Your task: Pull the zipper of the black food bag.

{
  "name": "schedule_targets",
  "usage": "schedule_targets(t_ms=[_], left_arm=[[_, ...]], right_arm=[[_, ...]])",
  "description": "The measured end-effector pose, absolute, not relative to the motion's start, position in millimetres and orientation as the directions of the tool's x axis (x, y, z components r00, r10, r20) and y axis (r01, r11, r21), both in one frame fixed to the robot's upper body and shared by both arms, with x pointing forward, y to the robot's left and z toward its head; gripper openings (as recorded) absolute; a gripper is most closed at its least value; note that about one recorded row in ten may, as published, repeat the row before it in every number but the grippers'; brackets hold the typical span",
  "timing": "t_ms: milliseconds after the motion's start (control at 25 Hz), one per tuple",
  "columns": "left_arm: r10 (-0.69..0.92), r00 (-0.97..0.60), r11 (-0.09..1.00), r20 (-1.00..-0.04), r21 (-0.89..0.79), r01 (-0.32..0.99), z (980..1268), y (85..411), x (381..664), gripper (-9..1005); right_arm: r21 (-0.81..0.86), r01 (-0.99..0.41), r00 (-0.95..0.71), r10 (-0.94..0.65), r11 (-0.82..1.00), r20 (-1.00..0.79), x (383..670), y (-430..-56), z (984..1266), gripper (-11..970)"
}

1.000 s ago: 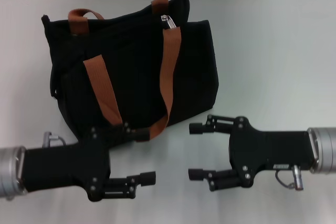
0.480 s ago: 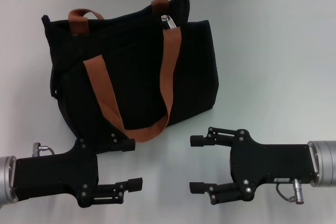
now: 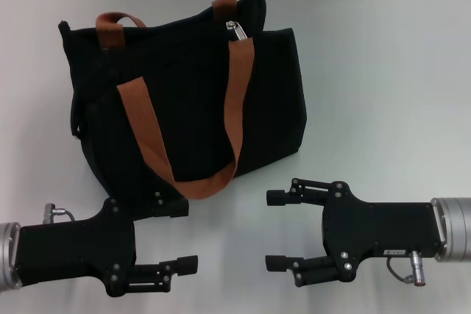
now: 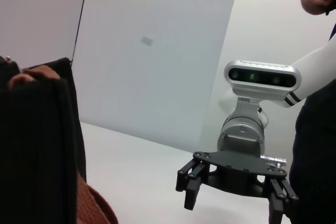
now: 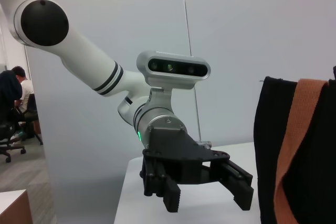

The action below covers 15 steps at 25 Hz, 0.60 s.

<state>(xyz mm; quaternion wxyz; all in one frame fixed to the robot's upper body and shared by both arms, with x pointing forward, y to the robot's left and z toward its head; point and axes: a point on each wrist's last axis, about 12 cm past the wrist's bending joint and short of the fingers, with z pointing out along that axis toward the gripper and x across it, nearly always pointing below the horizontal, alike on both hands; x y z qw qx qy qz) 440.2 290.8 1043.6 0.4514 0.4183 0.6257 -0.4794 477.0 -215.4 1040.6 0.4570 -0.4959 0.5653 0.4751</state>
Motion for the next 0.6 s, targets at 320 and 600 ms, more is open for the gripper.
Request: schedule_targets(t_ms=[320, 600], left_arm=[[0.09, -0.243, 0.187, -0.966, -0.224, 0.956, 1043.8, 290.7, 439.8, 784], [0.094, -0.247, 0.176, -0.964, -0.228, 0.958, 1043.4, 290.2, 438.4, 784]], right_arm=[[0.082, -0.995, -0.09, -0.128, 0.062, -0.988, 477.7, -215.4, 1040.5, 833], [0.084, -0.994, -0.091, -0.13, 0.064, -0.987, 477.8, -214.8, 1039.7, 833]])
